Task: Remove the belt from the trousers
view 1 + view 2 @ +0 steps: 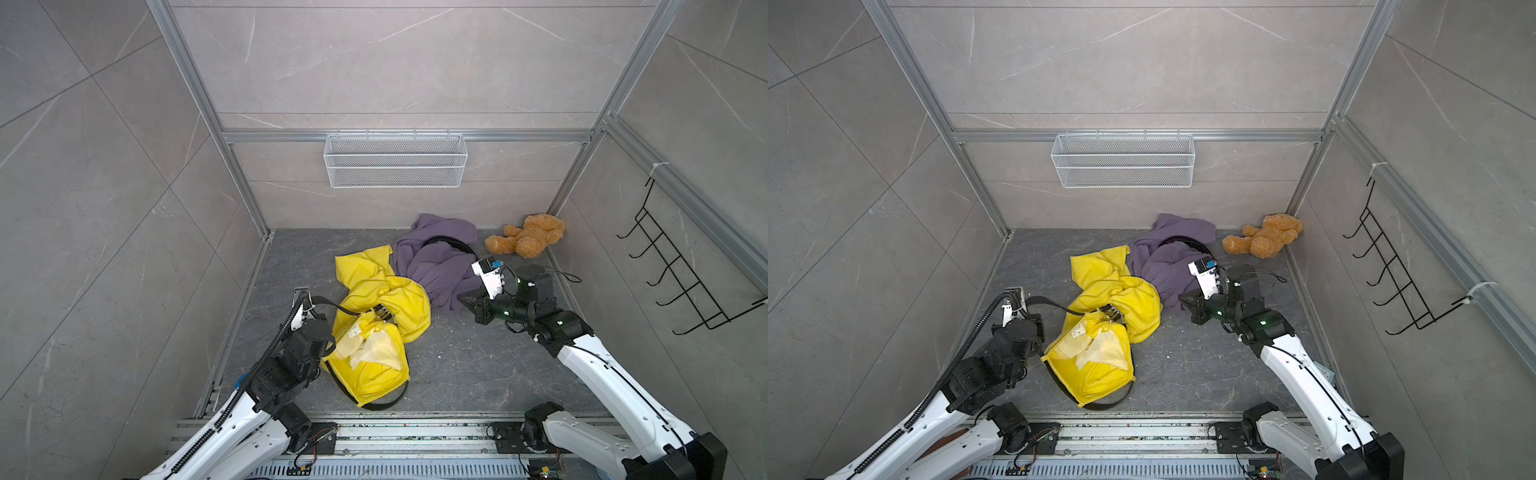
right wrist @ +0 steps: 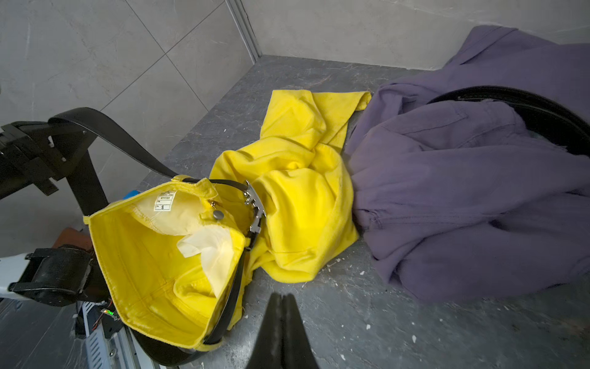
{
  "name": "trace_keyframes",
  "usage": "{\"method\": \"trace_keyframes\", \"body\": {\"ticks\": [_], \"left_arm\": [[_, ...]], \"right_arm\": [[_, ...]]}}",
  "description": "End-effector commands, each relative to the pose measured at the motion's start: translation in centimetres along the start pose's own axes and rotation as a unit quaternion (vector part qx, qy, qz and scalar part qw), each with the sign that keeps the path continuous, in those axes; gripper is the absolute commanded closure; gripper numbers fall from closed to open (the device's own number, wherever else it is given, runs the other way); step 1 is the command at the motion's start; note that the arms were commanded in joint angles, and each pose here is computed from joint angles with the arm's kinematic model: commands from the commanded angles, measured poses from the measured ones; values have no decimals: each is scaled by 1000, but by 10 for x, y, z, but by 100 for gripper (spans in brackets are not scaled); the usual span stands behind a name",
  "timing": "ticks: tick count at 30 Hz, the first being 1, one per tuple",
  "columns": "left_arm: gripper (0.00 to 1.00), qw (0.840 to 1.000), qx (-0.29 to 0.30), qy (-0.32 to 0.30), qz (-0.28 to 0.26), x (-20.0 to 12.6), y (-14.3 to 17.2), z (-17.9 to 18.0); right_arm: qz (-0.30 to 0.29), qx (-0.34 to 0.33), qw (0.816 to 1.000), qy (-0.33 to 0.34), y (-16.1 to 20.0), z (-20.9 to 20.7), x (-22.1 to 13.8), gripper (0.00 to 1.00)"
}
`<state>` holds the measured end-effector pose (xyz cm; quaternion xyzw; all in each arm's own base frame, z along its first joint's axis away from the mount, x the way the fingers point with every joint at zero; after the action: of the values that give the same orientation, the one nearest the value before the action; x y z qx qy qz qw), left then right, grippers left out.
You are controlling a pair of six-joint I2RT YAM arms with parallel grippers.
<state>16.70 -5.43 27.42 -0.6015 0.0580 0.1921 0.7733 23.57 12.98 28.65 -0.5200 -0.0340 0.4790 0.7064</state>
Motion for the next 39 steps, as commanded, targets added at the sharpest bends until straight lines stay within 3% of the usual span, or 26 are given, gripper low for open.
{"method": "trace_keyframes", "body": {"ticks": [1, 3, 4, 6, 7, 9, 11, 16, 24, 29, 34, 39], "left_arm": [[100, 999, -40, -2, -27, -4, -16, 5], [100, 999, -29, 25, -22, -1, -13, -4], [100, 998, -22, 48, -28, 1, -12, -10], [100, 987, -25, 134, -79, -4, -13, -24], [100, 981, -33, 160, -104, -7, -15, -26], [100, 973, -42, 182, -138, -13, -24, -26], [100, 969, -30, 199, -144, -17, -37, -27], [100, 951, -13, 255, -171, -30, -63, -33], [100, 947, -10, 264, -181, -39, -76, -25], [100, 951, -11, 251, -182, -40, -76, -21], [100, 954, -10, 239, -183, -40, -77, -17], [100, 954, -8, 240, -182, -41, -78, -17]], "right_arm": [[1, 5, 1000, -14, -5, 4, -1, 100], [17, 2, 999, -38, -2, 6, 5, 100], [19, -4, 999, -50, 0, 8, 8, 94], [37, -9, 997, -65, 4, 10, 20, 58], [51, -12, 996, -66, 7, 11, 28, 48], [70, -23, 995, -64, 14, 13, 45, 34], [74, -35, 994, -67, 19, 17, 61, 28], [70, -94, 991, -64, 29, 28, 108, 26], [57, -135, 986, -76, 19, 28, 175, 31], [81, -145, 979, -116, 31, 32, 187, 36], [92, -145, 974, -146, 58, 39, 176, 32], [107, -137, 976, -133, 78, 40, 184, 32]]}}
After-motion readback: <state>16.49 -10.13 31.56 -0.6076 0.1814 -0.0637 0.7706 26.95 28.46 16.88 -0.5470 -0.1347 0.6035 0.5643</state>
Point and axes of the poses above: each gripper's point midway between its finger pads, its own x axis out along the fingers, its own z axis along the line the jaws close on, y = z × x, the point moved 8 cm from there along -x, back along the fingers, and after that the axes turned 9 degrees about x, right-handed, at the moved point
